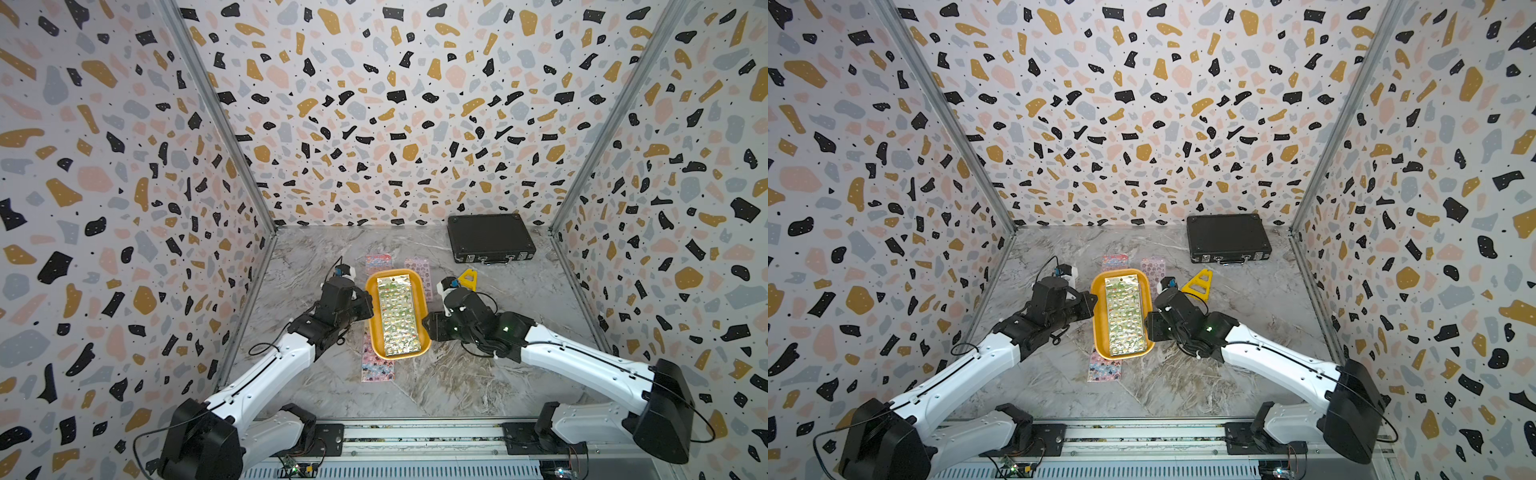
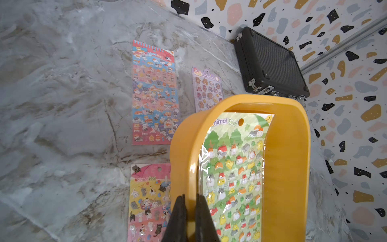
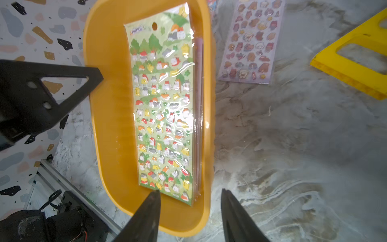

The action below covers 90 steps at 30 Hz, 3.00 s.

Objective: Take the stickers out of the storage box
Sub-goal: Pick up the sticker from the storage box.

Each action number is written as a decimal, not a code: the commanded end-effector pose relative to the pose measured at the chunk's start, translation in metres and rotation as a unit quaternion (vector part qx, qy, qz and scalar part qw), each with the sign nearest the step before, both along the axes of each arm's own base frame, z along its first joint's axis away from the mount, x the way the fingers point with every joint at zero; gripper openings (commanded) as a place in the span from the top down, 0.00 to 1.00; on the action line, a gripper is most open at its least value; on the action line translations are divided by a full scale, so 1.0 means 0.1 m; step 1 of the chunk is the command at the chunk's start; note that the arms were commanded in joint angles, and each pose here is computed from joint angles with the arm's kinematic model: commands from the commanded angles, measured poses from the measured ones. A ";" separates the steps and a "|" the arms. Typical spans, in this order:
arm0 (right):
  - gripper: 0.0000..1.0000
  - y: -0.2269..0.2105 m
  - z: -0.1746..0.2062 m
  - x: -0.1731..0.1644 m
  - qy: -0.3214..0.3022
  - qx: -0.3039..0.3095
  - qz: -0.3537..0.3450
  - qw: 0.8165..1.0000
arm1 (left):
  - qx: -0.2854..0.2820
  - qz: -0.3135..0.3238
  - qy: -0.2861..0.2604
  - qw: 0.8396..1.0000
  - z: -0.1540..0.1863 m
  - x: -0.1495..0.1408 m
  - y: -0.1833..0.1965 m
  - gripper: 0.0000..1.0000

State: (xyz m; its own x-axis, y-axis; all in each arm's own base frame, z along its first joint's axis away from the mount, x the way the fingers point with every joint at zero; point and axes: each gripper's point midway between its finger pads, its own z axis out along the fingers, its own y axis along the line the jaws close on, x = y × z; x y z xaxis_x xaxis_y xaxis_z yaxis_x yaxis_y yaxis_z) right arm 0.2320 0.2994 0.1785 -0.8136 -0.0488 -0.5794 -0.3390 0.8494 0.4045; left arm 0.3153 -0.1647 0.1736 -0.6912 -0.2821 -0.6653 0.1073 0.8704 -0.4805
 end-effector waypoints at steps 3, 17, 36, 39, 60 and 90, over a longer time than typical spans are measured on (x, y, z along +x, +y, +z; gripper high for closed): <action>0.49 0.11 0.02 0.02 0.013 -0.035 0.025 0.999 | -0.024 -0.023 -0.077 0.996 0.44 0.10 -0.18 1.00; 0.48 0.20 -0.18 0.21 0.019 -0.076 0.001 0.997 | -0.027 -0.035 -0.139 0.989 0.67 -0.03 -0.24 1.00; 0.45 0.39 -0.42 0.29 0.044 -0.083 0.019 0.995 | -0.036 -0.027 -0.164 0.985 0.80 -0.10 -0.18 1.00; 0.46 0.43 -0.45 0.27 0.057 -0.071 0.026 0.996 | -0.035 -0.026 -0.165 0.985 0.80 -0.10 -0.18 1.00; 0.73 0.45 -0.10 -0.06 0.064 0.020 0.087 0.994 | -0.004 -0.020 -0.131 0.991 0.65 -0.02 -0.18 1.00; 1.00 0.65 -0.10 -0.07 0.137 0.101 0.119 0.978 | 0.017 -0.016 -0.112 0.993 0.55 0.02 -0.17 1.00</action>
State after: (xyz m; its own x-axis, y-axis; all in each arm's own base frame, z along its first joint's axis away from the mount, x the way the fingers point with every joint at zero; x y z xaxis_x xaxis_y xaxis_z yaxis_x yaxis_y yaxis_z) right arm 0.2222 0.3604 0.1409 -0.9366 -0.1681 -0.3074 -0.3348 0.6884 0.6435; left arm 0.3073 -0.1762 0.1852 -0.6255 -0.1826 -0.7586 0.1986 0.9029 -0.3811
